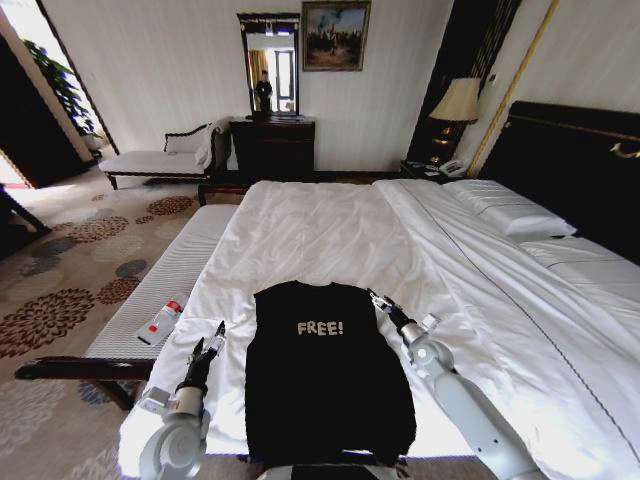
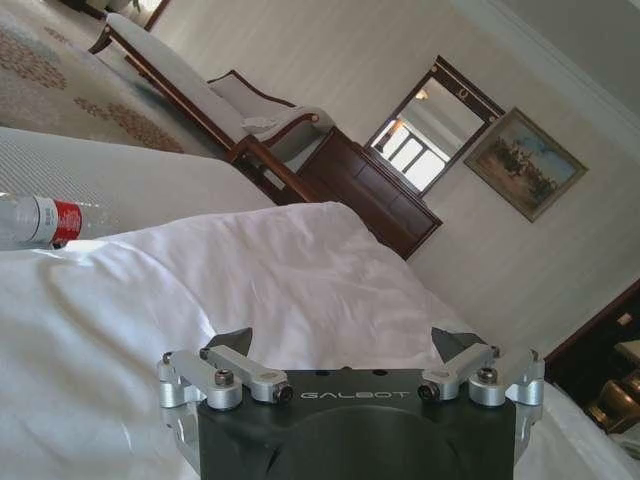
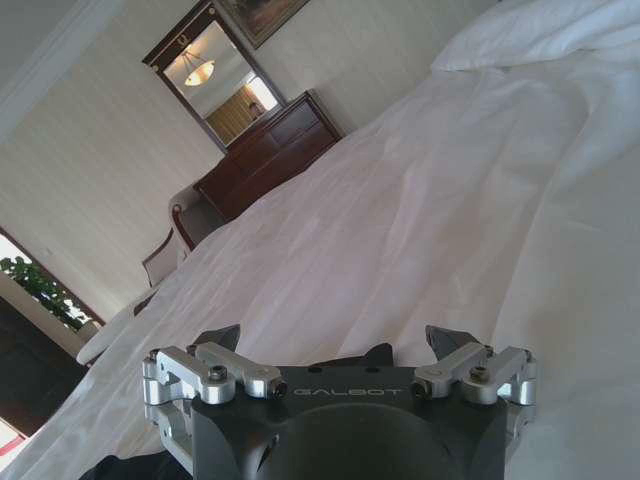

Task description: Fold the clothes on the bed.

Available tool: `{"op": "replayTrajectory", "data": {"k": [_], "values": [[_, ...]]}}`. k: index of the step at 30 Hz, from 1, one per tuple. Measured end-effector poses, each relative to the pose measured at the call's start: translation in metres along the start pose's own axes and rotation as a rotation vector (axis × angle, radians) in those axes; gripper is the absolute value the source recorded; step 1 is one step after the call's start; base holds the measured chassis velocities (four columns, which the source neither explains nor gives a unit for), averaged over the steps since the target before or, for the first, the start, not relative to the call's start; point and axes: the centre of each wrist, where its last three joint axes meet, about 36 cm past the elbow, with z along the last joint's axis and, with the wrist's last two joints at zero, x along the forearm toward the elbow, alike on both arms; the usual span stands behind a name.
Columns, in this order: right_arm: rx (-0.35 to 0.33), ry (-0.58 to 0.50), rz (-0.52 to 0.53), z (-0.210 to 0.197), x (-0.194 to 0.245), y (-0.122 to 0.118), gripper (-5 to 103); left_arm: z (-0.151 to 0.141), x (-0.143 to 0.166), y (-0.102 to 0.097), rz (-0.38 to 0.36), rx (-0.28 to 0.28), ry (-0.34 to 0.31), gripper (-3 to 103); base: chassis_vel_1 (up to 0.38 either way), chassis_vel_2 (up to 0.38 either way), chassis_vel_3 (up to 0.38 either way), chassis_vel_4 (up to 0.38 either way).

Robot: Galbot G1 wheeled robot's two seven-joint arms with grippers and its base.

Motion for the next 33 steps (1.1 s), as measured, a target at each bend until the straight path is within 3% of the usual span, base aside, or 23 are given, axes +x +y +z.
{"op": "replayTrajectory", "data": {"k": [12, 20, 22, 25, 27, 29, 31, 33], "values": [[0.059, 0.079, 0.055, 0.0, -0.022, -0.016, 100, 0.005, -0.001, -0.001, -0.001, -0.011, 0.005, 100, 0.0, 0.0, 0.0, 0.0], [0.057, 0.093, -0.058, 0.014, -0.041, -0.017, 103, 0.003, -0.003, 0.004, -0.011, -0.019, 0.002, 100, 0.0, 0.0, 0.0, 0.0], [0.058, 0.094, -0.065, 0.016, -0.043, -0.016, 99, 0.002, -0.004, 0.005, -0.014, -0.021, 0.001, 100, 0.0, 0.0, 0.0, 0.0], [0.074, 0.095, -0.064, 0.024, -0.051, -0.014, 84, 0.001, -0.007, 0.009, -0.02, -0.019, 0.001, 100, 0.0, 0.0, 0.0, 0.0], [0.074, 0.095, -0.061, 0.025, -0.052, -0.014, 84, 0.002, -0.007, 0.009, -0.02, -0.019, 0.002, 100, 0.0, 0.0, 0.0, 0.0], [0.074, 0.091, -0.045, 0.025, -0.053, -0.015, 68, 0.005, -0.008, 0.01, -0.022, -0.014, 0.009, 100, 0.0, 0.0, 0.0, 0.0], [0.073, 0.089, -0.041, 0.025, -0.053, -0.015, 68, 0.007, -0.009, 0.01, -0.022, -0.013, 0.011, 100, 0.0, 0.0, 0.0, 0.0], [0.075, 0.084, -0.031, 0.023, -0.051, -0.018, 57, 0.009, -0.01, 0.01, -0.021, -0.01, 0.014, 100, 0.0, 0.0, 0.0, 0.0]]}}
